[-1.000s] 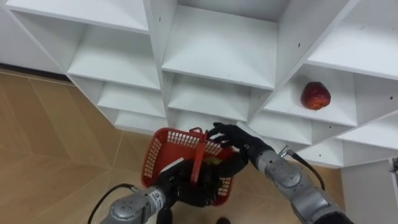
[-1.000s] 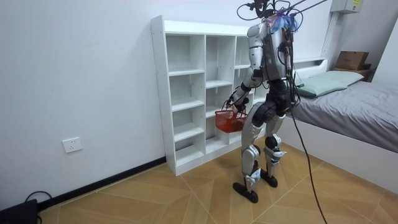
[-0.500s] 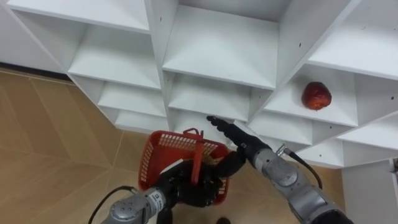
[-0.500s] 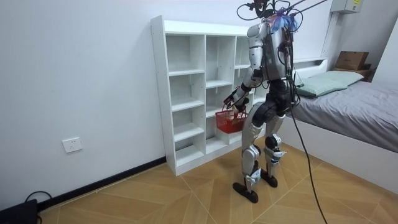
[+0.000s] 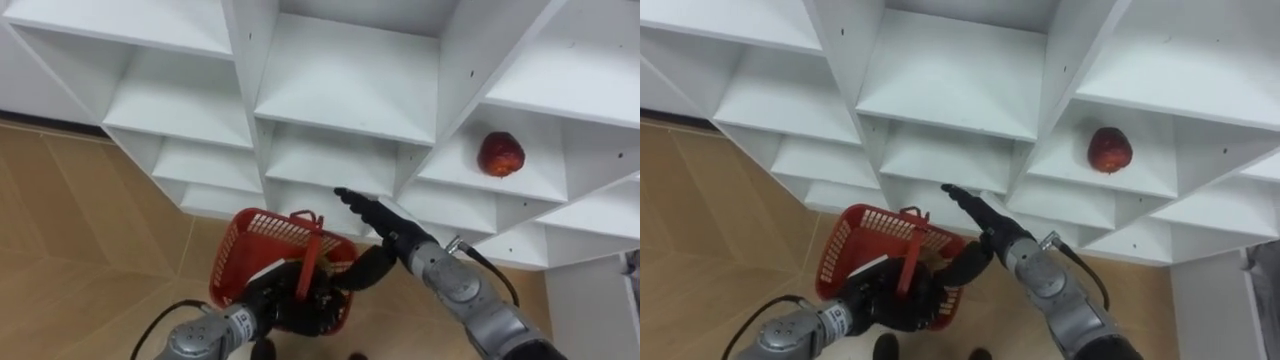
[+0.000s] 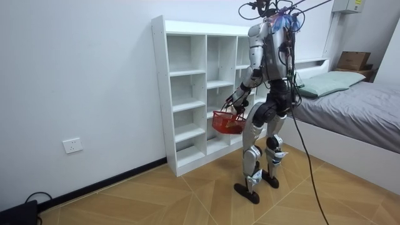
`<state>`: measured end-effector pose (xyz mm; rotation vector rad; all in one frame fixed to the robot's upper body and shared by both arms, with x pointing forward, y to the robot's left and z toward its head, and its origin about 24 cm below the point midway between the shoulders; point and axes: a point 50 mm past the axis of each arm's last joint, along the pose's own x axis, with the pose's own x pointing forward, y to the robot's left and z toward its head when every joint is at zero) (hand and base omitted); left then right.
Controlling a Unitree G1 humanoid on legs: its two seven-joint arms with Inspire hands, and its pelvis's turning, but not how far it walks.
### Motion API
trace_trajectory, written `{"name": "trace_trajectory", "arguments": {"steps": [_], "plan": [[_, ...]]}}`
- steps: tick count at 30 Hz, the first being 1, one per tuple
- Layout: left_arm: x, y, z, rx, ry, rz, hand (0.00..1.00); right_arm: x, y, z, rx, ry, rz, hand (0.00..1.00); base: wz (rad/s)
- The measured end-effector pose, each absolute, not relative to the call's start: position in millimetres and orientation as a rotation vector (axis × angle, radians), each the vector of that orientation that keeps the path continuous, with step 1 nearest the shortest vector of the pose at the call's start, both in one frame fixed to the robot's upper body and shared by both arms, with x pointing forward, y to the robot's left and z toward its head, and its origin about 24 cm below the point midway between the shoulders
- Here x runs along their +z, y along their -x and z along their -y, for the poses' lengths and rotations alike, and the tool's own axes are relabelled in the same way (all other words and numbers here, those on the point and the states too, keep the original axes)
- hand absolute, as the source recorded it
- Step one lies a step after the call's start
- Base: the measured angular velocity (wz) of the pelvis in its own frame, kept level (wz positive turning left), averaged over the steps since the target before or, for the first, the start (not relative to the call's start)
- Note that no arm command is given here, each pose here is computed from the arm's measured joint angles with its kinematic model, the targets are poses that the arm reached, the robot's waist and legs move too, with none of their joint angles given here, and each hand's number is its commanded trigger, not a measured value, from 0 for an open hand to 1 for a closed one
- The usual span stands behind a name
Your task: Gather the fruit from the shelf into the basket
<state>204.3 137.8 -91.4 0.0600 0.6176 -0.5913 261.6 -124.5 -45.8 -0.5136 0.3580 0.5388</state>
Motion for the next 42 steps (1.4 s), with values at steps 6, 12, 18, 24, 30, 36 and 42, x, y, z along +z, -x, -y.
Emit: {"name": "trace_trajectory", "arguments": {"steps": [6,12,18,24,30,36,42], "plan": [[-97,-197,-155,-0.518,-0.098,-0.642,1.00,-45,-252,142,0.498,0.489,-0.346,0.00,-0.08],[-103,-184,-167,-0.460,-0.103,-0.676,1.00,-38,-245,161,0.383,0.463,-0.309,0.00,-0.05],[-104,-181,-170,-0.420,-0.074,-0.678,1.00,-28,-251,174,0.276,0.435,-0.254,0.00,-0.08],[-106,-176,-172,-0.414,-0.070,-0.690,1.00,-24,-253,180,0.197,0.417,-0.224,0.00,-0.11],[-106,-176,-175,-0.384,-0.068,-0.688,1.00,-20,-254,183,0.115,0.393,-0.186,0.00,-0.10],[-106,-176,-175,-0.380,-0.069,-0.688,1.00,-16,-257,188,0.047,0.387,-0.158,0.00,-0.02],[-107,-176,-172,-0.365,-0.066,-0.686,1.00,-5,-263,199,-0.076,0.370,-0.099,0.00,0.00]]}}
